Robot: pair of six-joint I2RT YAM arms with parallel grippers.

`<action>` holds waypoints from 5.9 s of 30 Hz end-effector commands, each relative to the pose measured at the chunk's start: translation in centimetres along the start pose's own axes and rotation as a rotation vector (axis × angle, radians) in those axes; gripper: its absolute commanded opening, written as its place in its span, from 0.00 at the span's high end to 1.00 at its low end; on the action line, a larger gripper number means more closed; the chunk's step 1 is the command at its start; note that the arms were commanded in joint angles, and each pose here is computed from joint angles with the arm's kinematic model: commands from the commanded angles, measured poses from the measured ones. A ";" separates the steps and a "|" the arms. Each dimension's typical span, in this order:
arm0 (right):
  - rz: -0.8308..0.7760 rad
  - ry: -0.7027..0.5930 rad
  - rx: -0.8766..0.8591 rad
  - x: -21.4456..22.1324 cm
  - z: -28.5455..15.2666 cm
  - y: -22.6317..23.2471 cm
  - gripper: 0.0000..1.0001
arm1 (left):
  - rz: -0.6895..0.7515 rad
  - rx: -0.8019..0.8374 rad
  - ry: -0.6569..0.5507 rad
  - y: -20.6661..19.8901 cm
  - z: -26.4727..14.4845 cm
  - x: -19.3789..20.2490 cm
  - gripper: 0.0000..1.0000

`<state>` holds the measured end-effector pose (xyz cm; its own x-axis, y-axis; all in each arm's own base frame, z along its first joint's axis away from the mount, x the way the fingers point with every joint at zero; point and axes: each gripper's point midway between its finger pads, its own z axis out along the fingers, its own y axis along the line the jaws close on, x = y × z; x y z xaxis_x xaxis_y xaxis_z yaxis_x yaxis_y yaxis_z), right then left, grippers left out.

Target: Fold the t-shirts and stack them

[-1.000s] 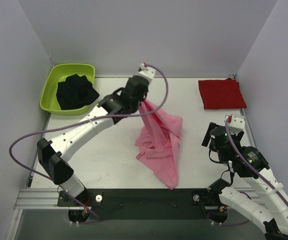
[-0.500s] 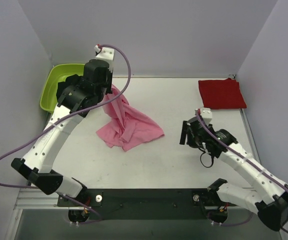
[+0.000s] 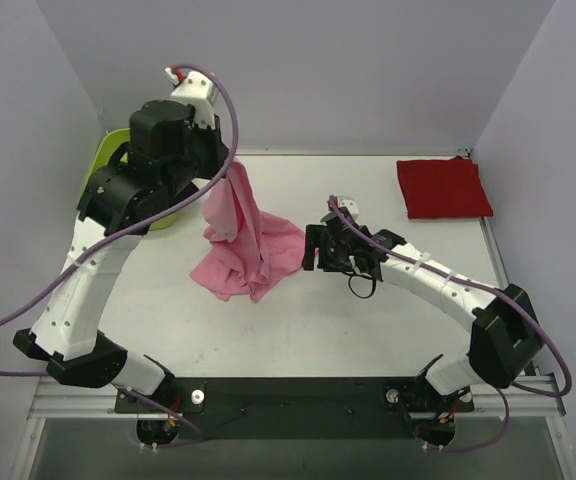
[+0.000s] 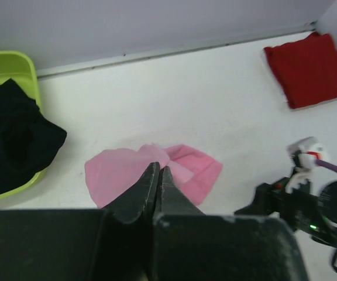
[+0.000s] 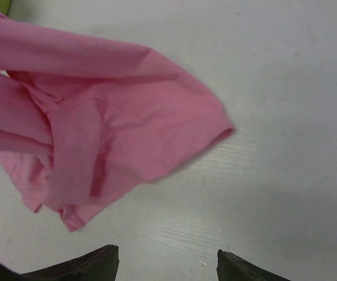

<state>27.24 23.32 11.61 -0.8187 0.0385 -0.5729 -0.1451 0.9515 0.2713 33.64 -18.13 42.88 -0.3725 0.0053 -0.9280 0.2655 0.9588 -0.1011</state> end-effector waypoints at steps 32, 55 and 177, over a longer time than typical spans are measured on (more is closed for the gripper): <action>-0.161 0.000 -0.171 -0.4 4.4 10.3 0.34 | -0.191 0.301 -0.400 -1.1 -18.1 -9.9 1.00; -0.214 0.116 0.145 6.3 11.0 3.7 1.00 | -0.179 0.264 -0.342 -0.6 -15.8 -6.4 1.00; 0.190 -0.153 0.470 -9.2 1.9 -13.0 0.29 | -0.268 0.193 0.137 3.9 -1.0 15.6 1.00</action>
<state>39.12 14.86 7.75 -0.8022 0.1901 -0.5659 0.2016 0.9785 0.0429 27.80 -13.56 26.74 -0.6081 -0.1662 -0.7763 0.2597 0.8824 -0.3923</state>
